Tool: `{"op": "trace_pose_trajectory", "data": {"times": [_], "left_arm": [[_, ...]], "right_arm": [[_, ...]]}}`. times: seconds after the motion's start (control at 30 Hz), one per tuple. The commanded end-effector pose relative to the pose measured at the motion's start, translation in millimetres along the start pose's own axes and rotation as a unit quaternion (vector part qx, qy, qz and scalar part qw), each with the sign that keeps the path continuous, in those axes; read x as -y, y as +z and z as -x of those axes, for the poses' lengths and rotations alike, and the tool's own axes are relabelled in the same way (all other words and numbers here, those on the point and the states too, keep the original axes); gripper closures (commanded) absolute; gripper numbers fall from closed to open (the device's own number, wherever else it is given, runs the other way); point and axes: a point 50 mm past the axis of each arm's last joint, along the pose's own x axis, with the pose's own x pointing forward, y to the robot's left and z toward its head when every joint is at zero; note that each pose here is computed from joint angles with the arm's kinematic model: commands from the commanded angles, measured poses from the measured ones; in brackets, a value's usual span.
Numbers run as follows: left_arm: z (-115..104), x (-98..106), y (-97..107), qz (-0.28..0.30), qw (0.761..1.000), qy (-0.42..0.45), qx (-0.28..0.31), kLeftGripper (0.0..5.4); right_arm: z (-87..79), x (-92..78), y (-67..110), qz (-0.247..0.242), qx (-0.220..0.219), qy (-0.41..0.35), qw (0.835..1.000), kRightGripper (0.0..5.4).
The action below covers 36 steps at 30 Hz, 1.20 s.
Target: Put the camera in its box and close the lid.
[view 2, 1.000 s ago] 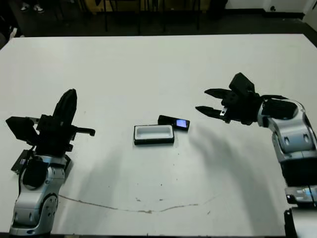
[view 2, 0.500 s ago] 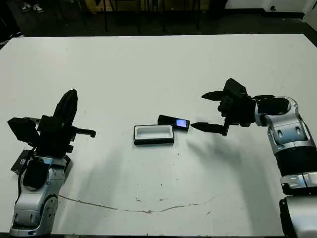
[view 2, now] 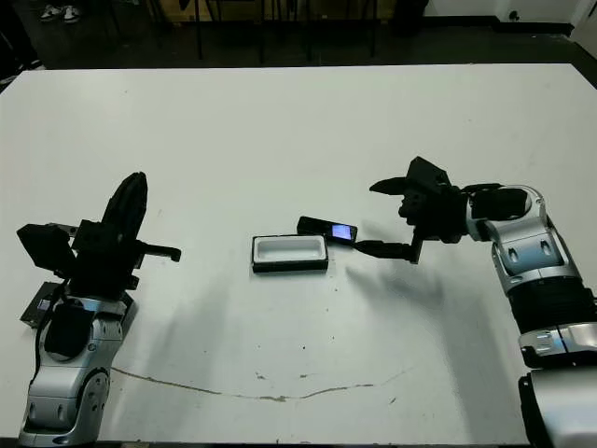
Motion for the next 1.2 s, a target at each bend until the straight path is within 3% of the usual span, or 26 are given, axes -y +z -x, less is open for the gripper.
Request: {"op": "trace_pose_trajectory", "data": {"times": [0.03, 0.63, 1.1, 1.2], "left_arm": [[3, -2, -6, -0.001, 1.000, 0.002, -0.017, 5.40], [4, -1, -6, 0.007, 1.000, 0.002, -0.019, 5.40], [4, -1, -6, 0.004, 1.000, 0.003, -0.021, 5.40], [4, -1, -6, 0.001, 1.000, 0.005, -0.024, 5.40]], "right_arm": [[-5.1, -5.3, -6.8, -0.004, -0.015, 0.012, 1.000, 0.01], [-22.1, -11.2, -16.4, 0.001, -0.029, 0.030, 0.999, 0.01], [-32.0, -18.2, -29.6, -0.053, -0.017, -0.005, 0.998, 0.01], [-33.6, -19.9, -30.6, -0.063, -0.019, -0.018, 0.998, 0.33]]}}
